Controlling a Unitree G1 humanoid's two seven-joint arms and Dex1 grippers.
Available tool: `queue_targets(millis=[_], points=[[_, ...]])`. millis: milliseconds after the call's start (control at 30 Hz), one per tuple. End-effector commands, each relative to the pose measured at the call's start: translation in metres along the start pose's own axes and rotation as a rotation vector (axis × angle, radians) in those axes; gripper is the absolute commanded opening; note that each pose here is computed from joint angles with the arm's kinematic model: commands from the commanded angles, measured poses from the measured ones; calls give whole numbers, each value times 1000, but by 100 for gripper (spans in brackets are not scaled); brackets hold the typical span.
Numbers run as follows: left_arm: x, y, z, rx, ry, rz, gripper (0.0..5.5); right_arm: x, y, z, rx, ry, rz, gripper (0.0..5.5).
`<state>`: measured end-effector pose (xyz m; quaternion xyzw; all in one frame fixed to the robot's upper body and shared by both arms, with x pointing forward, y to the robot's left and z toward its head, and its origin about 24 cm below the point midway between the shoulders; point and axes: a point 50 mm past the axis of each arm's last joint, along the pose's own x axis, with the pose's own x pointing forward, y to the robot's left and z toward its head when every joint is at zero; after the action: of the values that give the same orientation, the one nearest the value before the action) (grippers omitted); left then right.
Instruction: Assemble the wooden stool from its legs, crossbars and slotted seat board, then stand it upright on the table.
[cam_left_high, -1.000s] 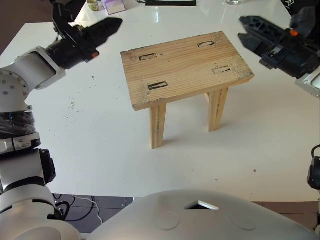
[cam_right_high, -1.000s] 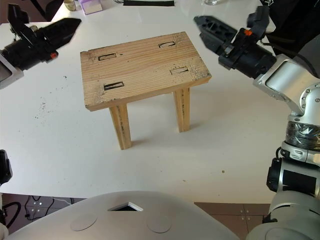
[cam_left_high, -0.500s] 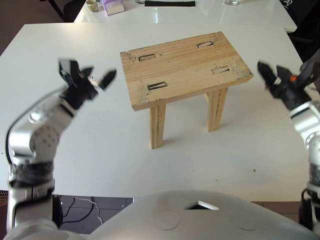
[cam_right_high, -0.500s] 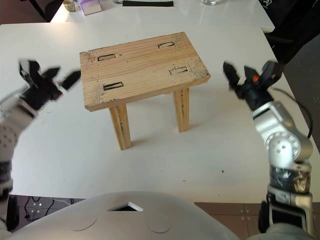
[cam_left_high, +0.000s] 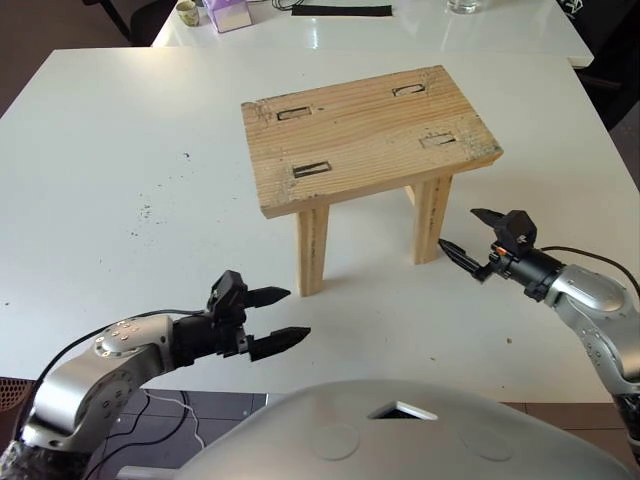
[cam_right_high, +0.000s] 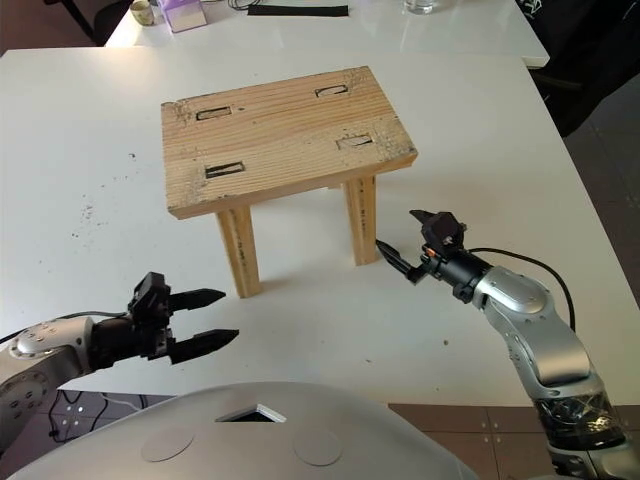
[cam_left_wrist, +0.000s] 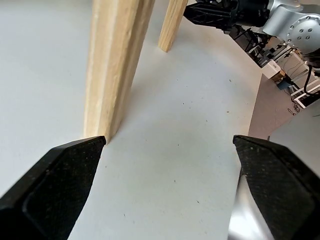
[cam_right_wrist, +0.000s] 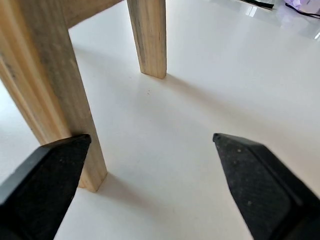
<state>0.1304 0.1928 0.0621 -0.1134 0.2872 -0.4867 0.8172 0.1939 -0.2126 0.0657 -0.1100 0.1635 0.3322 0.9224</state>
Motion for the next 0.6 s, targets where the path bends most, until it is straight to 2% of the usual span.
queue_targets(millis=[33,233,400,500,600], points=[[14,25,5,44,-22,171,474,12,9,7,-33,-28,61,451],[2,55,9,116,20,332,474,10,6,1,-34,-17,14,451],[-6,53,32,155,-82,301,474,5,-30,-9,-87,12,-283,451],[-31,65,49,207,-196,413,474,1,-50,-13,-42,-13,-463,451],[-48,103,54,240,-255,704,474,9,-63,-14,-25,-44,-607,451]])
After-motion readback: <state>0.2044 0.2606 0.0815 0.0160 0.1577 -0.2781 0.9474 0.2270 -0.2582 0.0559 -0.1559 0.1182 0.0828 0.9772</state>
